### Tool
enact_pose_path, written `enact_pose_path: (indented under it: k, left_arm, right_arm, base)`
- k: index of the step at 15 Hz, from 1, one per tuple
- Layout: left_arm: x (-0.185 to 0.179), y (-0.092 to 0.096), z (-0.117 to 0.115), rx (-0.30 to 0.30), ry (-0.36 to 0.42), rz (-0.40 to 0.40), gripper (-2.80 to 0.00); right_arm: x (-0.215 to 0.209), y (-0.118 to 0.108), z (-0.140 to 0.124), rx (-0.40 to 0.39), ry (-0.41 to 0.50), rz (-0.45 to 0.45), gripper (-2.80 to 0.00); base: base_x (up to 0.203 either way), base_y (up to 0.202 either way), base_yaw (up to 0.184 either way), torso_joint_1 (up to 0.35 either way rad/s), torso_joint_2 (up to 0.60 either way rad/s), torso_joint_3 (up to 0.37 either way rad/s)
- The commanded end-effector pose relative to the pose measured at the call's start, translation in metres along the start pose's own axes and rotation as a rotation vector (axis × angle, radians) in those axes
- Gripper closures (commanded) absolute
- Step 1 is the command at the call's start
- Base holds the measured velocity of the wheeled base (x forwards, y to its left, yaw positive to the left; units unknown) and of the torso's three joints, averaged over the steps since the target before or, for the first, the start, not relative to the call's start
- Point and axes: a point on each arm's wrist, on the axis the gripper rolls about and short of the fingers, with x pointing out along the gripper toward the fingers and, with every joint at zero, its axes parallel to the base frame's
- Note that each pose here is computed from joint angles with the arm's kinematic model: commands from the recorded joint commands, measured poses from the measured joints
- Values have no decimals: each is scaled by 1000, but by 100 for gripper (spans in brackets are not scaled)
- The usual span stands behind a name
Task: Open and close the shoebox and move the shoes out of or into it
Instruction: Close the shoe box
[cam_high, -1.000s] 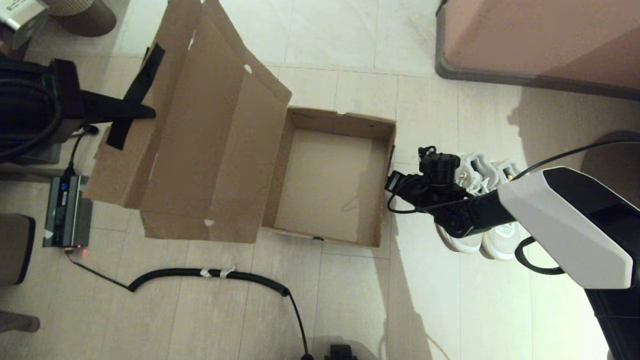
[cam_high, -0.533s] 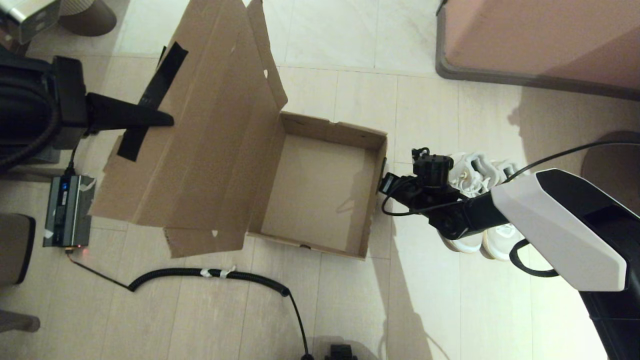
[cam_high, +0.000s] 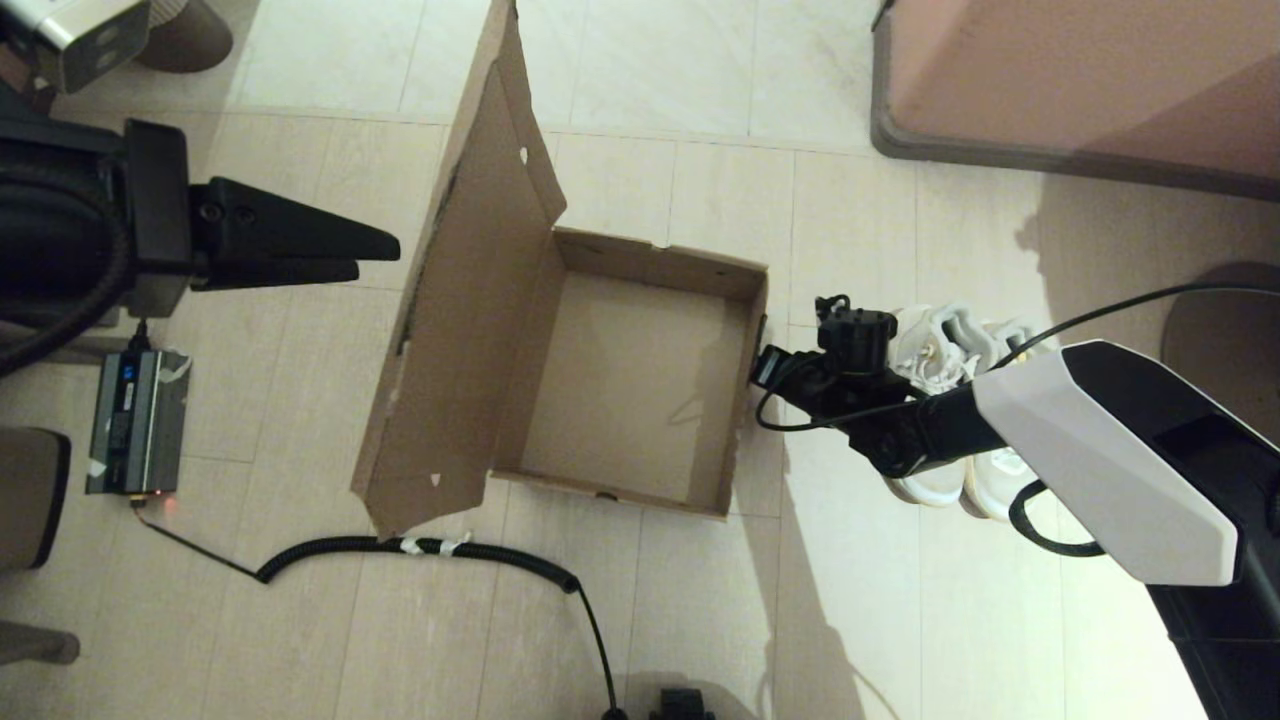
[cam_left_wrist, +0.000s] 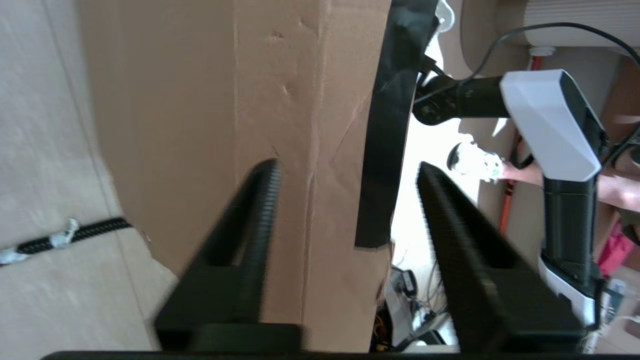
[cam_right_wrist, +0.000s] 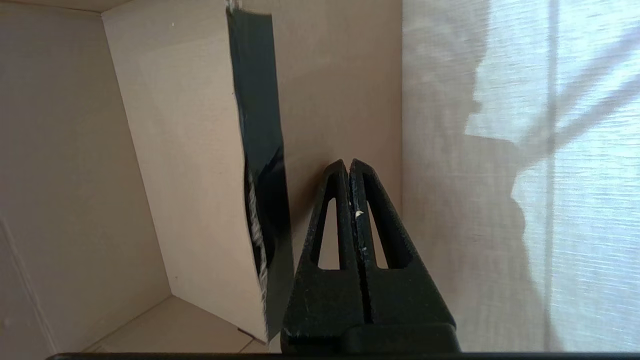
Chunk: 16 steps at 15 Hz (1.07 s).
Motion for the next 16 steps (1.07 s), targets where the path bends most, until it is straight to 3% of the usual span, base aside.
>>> enact_pose_path:
  k: [1, 3, 7, 10, 13, 15, 16]
  left_arm:
    - [1, -3, -4, -14, 15, -18, -280]
    - [5, -4, -9, -23, 37, -32, -280]
    - [27, 11, -15, -72, 62, 32, -280]
    - [49, 29, -23, -61, 3, 37, -280]
    - [58, 34, -26, -159, 1, 29, -280]
    - [63, 36, -32, -173, 14, 27, -280]
    - [66, 38, -35, -173, 16, 26, -85]
  right_arm:
    - [0, 3, -1, 2, -2, 8, 0]
    - [-2, 5, 2, 3, -7, 8, 0]
    - [-8, 1, 13, 10, 1, -27, 0]
    - [-14, 1, 23, 6, -31, -58, 0]
    - [-67, -13, 99, -3, -141, -168, 0]
    - [-129, -34, 154, -56, -190, -299, 0]
    - [-155, -46, 166, -89, -192, -362, 0]
  base:
    - [0, 0, 0, 0, 0, 0]
    - [0, 0, 0, 0, 0, 0]
    - [0, 0, 0, 0, 0, 0]
    - [0, 0, 0, 0, 0, 0]
    - [0, 0, 0, 0, 0, 0]
    - [0, 0, 0, 0, 0, 0]
    - [0, 0, 0, 0, 0, 0]
